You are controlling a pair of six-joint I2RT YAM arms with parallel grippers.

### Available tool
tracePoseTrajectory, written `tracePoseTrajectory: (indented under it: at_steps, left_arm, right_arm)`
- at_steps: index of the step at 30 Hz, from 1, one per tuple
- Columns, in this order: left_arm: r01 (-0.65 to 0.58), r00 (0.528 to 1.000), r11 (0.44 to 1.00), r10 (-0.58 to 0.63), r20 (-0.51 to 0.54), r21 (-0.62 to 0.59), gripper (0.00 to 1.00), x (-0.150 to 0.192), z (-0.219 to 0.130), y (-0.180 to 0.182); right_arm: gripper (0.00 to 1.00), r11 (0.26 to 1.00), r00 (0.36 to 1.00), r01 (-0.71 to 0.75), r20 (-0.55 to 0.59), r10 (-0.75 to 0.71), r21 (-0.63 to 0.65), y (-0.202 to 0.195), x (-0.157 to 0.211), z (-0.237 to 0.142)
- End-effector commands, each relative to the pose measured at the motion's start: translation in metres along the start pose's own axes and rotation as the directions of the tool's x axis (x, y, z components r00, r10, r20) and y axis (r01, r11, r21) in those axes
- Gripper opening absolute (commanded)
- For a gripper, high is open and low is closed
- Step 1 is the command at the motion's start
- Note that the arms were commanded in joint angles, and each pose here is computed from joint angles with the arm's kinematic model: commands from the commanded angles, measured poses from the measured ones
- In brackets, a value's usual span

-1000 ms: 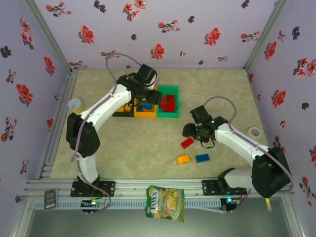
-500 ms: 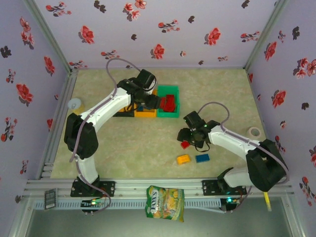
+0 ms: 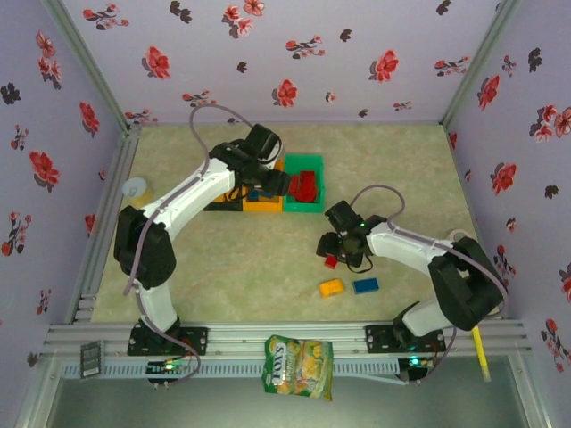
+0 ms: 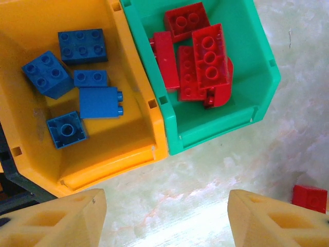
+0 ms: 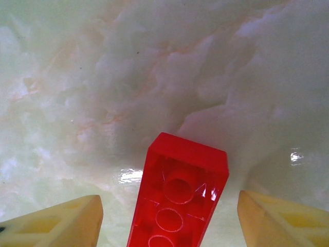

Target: Sort the legos into containers by color

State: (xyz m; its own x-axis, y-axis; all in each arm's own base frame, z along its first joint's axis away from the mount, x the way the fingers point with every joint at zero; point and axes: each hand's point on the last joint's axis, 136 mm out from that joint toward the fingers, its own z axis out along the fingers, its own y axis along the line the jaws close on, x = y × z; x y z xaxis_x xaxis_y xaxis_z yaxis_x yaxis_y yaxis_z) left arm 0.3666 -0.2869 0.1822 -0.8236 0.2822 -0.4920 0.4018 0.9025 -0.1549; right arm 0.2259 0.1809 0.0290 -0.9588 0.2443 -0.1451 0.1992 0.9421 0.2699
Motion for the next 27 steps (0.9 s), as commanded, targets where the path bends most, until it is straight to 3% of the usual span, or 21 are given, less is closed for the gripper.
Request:
tracePoseTrajectory:
  at_steps: [1,13,27]
  left_arm:
    - [-0.004,1.000,1.000,0.003,0.031,0.010,0.65,-0.003,-0.017,0.001]
    - [-0.003,0.999,1.000,0.004,0.039,-0.016,0.64,0.002,-0.024,0.008]
    - [0.011,0.998,0.999,-0.008,0.070,-0.042,0.64,0.008,-0.043,0.017]
  right_arm:
    - [0.69,1.000,1.000,0.019,0.005,-0.019,-0.017,0.011,-0.004,-0.002]
    - [0.38,0.996,0.995,0.093,0.024,-0.093,0.012,0.019,-0.018,-0.008]
    - [0.33,0.963,0.945,0.264,0.185,-0.269,0.052,0.069,-0.096,-0.056]
